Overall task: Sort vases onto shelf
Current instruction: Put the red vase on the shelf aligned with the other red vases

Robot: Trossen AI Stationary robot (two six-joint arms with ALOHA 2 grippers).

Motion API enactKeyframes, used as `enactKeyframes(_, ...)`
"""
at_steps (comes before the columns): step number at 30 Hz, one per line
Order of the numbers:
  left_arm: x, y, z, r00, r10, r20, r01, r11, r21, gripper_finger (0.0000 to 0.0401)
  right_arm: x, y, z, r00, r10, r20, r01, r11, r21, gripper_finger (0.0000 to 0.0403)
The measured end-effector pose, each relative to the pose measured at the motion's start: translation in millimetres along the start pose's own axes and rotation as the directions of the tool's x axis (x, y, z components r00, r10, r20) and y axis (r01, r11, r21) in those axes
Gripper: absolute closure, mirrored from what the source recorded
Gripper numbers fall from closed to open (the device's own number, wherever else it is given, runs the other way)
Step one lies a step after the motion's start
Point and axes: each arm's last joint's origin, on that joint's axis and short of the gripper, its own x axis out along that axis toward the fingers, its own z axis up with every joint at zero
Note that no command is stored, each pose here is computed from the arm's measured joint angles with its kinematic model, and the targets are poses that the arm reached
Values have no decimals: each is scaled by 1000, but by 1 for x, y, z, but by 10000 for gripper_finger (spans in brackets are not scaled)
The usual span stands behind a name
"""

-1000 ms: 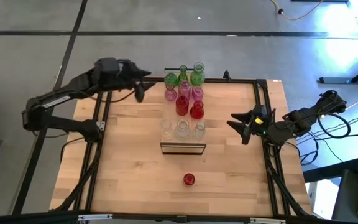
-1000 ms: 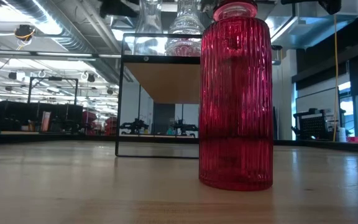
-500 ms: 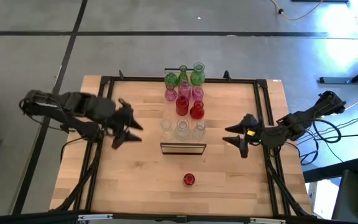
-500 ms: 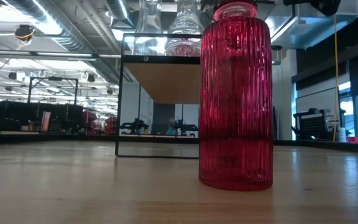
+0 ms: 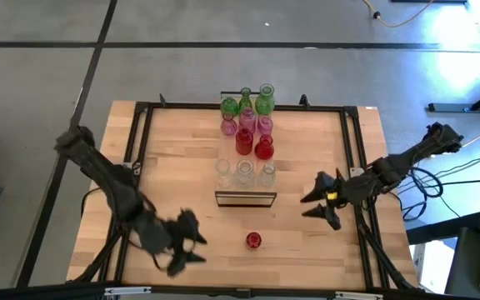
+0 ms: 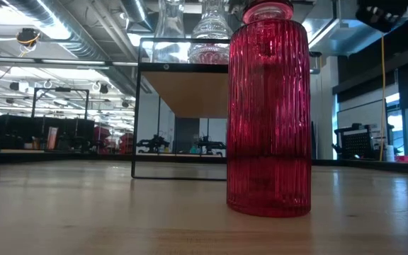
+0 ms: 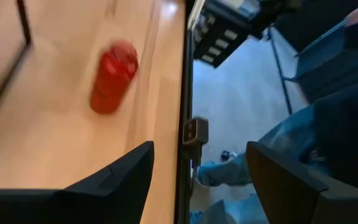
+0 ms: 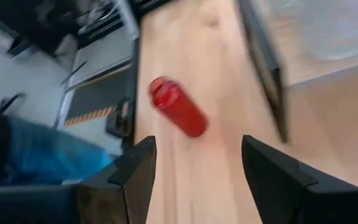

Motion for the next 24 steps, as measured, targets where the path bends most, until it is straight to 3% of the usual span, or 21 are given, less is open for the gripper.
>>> enactKeyframes(6, 55, -14, -41, 997, 77, 0, -76, 994, -76, 151, 23, -2, -26, 991, 129, -26, -131, 989, -75, 189)
enactKeyframes(10, 79, -9, -64, 987, 142, -71, -149, 984, -100, 151, 48, -11, -49, 968, 231, -96, -237, 970, -57, 222)
enactKeyframes(16, 80, -2, -68, 972, 215, -97, -226, 967, -117, 151, 83, -11, -62, 955, 290, -60, -291, 956, -22, 309)
enactKeyframes(21, 71, 1, -64, 965, 236, -111, -246, 965, -88, 151, 121, -7, -68, 963, 269, -24, -268, 963, 35, 384)
enactKeyframes(24, 67, -4, -61, 974, 212, -79, -220, 969, -110, 151, 142, 4, -61, 971, 237, 14, -238, 970, 56, 398)
